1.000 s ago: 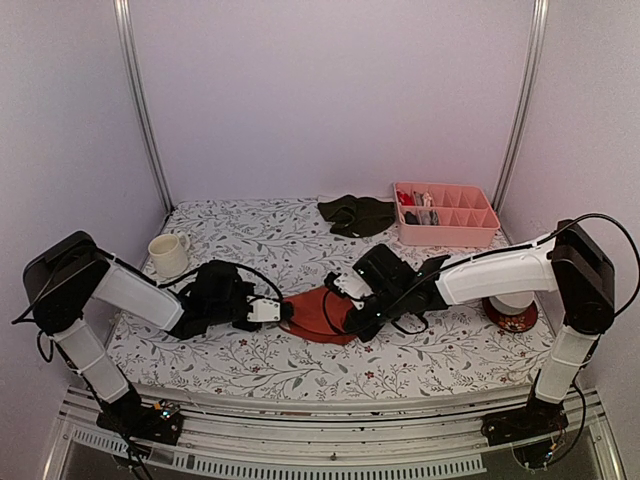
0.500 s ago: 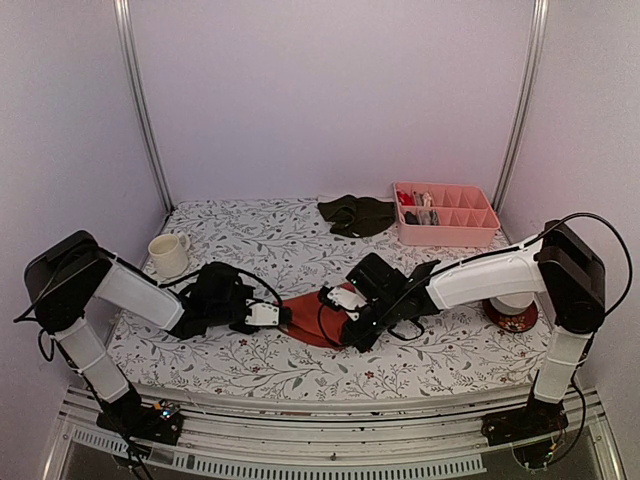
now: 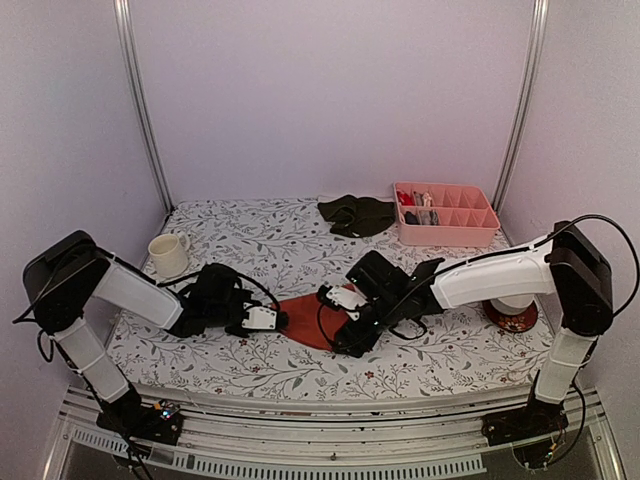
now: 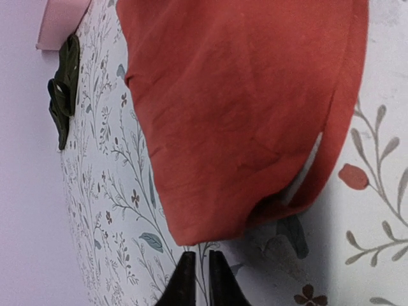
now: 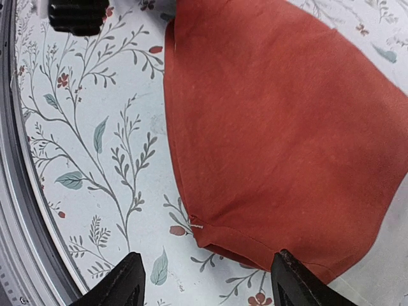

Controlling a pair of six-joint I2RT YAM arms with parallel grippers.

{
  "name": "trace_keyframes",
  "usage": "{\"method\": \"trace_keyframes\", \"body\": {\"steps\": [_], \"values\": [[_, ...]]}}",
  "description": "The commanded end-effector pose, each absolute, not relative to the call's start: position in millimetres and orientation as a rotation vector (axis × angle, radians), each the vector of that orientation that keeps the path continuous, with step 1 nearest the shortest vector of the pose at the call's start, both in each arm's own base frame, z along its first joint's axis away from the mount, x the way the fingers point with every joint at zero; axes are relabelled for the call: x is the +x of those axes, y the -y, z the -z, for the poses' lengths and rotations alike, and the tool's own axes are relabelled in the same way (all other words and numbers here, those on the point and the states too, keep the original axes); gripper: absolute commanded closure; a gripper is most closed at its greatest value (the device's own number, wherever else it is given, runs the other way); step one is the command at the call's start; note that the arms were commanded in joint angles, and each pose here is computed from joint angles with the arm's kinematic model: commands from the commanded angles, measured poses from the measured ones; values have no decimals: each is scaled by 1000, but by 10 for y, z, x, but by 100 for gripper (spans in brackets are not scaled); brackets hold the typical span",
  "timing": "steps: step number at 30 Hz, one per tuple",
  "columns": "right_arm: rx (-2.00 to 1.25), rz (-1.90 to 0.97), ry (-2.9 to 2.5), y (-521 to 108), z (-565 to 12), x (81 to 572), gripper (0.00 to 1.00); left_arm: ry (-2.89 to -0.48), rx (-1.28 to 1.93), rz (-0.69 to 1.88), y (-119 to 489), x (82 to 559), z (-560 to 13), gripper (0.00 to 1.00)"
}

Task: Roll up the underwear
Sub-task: Adjust the underwear at the center of the board.

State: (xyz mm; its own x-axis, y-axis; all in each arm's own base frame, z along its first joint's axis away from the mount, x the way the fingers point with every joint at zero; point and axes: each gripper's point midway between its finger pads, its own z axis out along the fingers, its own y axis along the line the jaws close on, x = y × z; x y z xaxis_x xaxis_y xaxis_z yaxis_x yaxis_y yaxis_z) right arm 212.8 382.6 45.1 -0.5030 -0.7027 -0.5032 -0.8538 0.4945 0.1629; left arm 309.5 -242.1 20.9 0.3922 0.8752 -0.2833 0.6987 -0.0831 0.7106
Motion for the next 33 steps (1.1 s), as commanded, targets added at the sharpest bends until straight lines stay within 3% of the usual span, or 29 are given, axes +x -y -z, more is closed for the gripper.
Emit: {"method": "trace_keyframes", "body": {"steps": [1, 4, 6, 10, 18, 33], "values": [[-1163, -540, -2288, -3798, -958, 2410, 29, -1374, 1807, -273, 2389, 3162, -394, 72], [-1012, -495, -2302, -3631, -1147, 2745, 26, -1384, 1785, -228, 2380, 3160, -541, 37], [-906, -454, -2325, -3482, -1195, 2987, 24, -1395, 1770, -176, 2371, 3154, -654, 20], [-728, -290, -2357, -3211, -1174, 3461, 22, -1451, 1654, -41, 2381, 3266, -942, 4], [-612, -62, -2429, -2976, -770, 3946, 16, -1648, 1445, -3, 2479, 3652, -890, 2], [-660, 35, -2508, -2867, -304, 3890, 8, -1663, 1527, -107, 2675, 3519, -491, 2]]}}
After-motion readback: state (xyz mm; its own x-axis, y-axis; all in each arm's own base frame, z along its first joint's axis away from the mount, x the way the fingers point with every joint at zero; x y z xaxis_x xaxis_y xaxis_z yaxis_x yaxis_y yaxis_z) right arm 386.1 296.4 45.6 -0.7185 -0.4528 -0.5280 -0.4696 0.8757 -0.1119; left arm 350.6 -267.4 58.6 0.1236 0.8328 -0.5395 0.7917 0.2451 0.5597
